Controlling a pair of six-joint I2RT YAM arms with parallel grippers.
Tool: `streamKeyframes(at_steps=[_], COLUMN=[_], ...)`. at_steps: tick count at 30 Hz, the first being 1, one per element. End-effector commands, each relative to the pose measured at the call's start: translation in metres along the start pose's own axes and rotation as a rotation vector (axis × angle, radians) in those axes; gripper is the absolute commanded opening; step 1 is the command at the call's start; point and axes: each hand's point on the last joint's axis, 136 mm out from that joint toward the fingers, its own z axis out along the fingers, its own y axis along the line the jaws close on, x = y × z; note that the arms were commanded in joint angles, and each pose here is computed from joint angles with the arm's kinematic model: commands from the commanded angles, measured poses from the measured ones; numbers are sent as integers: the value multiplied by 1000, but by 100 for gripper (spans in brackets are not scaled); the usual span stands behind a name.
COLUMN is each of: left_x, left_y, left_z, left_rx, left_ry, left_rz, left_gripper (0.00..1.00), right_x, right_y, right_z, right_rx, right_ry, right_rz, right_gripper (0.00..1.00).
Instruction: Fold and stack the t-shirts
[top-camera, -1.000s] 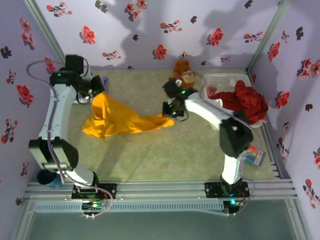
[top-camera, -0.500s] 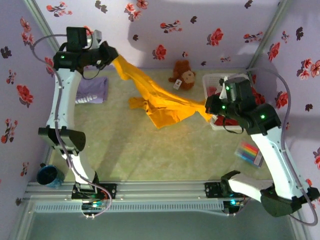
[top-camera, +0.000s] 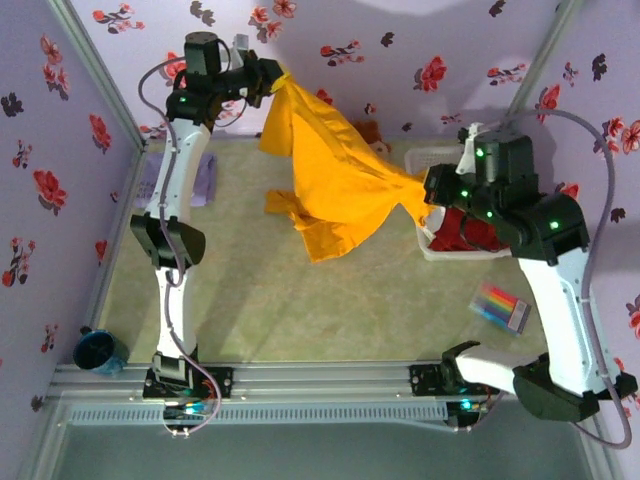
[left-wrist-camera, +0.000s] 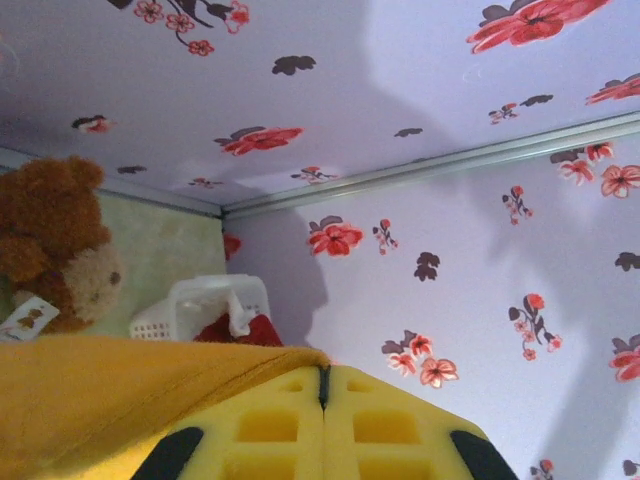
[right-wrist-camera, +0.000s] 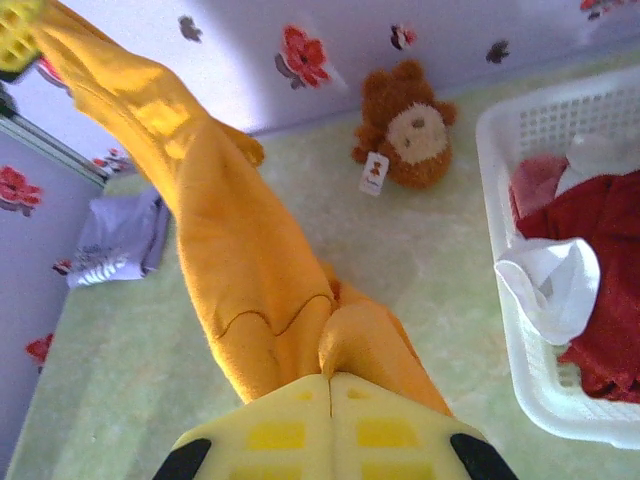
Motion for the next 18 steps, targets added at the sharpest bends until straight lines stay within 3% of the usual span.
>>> streamKeyframes(at_steps=[1, 6, 10, 15, 18], left_x=[-2, -6, -23, -28, -22], left_y=[-60, -84, -86, -36, 12], left_z=[-30, -72, -122, -185, -223], left_rx=[130, 137, 139, 40, -44], left_ry=[-19, -51, -100, -169, -195], left_rz=[103, 126, 81, 11, -52], left_gripper=[0, 0, 0, 0, 0], right_x=[1, 15, 28, 84, 144], right_y=[7, 25, 65, 136, 198], right_z=[-26, -44, -46, -16, 22], right_rx=[-44, -125, -276, -382, -490], right_ry=[-10, -15, -15, 58, 202], right_rz=[11, 31, 53, -51, -53], right_gripper=[0, 0, 0, 0, 0])
